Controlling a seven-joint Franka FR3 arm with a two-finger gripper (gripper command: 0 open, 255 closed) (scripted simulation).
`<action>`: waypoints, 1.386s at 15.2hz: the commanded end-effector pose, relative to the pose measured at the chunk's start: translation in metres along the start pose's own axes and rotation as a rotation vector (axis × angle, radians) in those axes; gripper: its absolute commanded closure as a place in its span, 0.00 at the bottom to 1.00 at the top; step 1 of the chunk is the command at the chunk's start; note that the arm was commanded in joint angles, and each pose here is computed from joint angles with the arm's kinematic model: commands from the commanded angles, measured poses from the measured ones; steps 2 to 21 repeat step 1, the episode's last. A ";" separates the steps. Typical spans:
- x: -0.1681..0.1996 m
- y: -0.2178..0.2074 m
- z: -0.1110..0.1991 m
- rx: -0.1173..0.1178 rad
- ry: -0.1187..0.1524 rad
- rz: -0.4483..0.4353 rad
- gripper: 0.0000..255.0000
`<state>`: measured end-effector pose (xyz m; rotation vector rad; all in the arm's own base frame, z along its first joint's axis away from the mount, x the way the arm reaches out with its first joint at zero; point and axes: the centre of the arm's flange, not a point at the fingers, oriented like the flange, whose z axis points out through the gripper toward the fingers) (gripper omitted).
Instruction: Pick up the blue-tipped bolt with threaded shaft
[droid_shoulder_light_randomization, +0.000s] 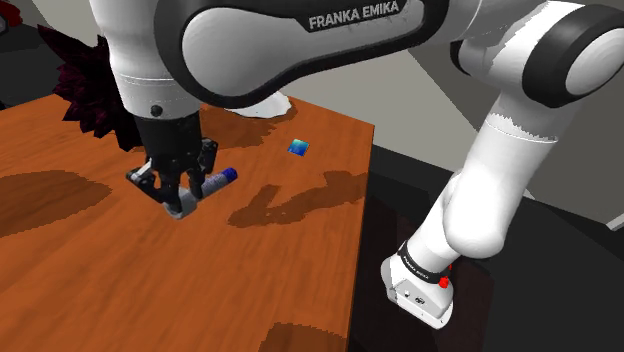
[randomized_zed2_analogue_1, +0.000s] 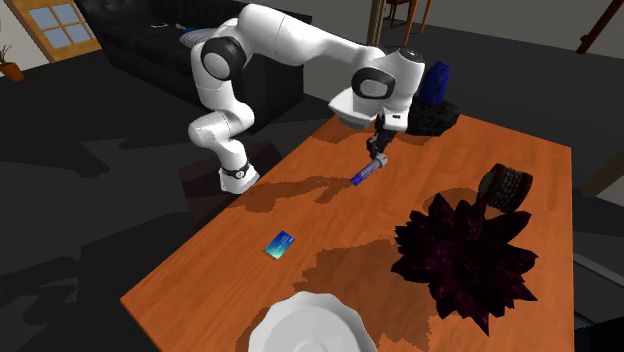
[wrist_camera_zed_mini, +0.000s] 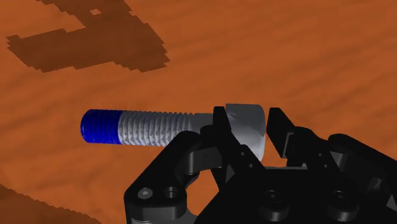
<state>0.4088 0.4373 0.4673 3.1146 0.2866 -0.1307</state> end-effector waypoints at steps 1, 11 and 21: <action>0.000 0.001 -0.003 0.000 0.000 0.000 1.00; 0.000 0.001 -0.003 0.000 0.000 0.000 1.00; 0.000 0.001 -0.003 0.000 0.000 0.000 1.00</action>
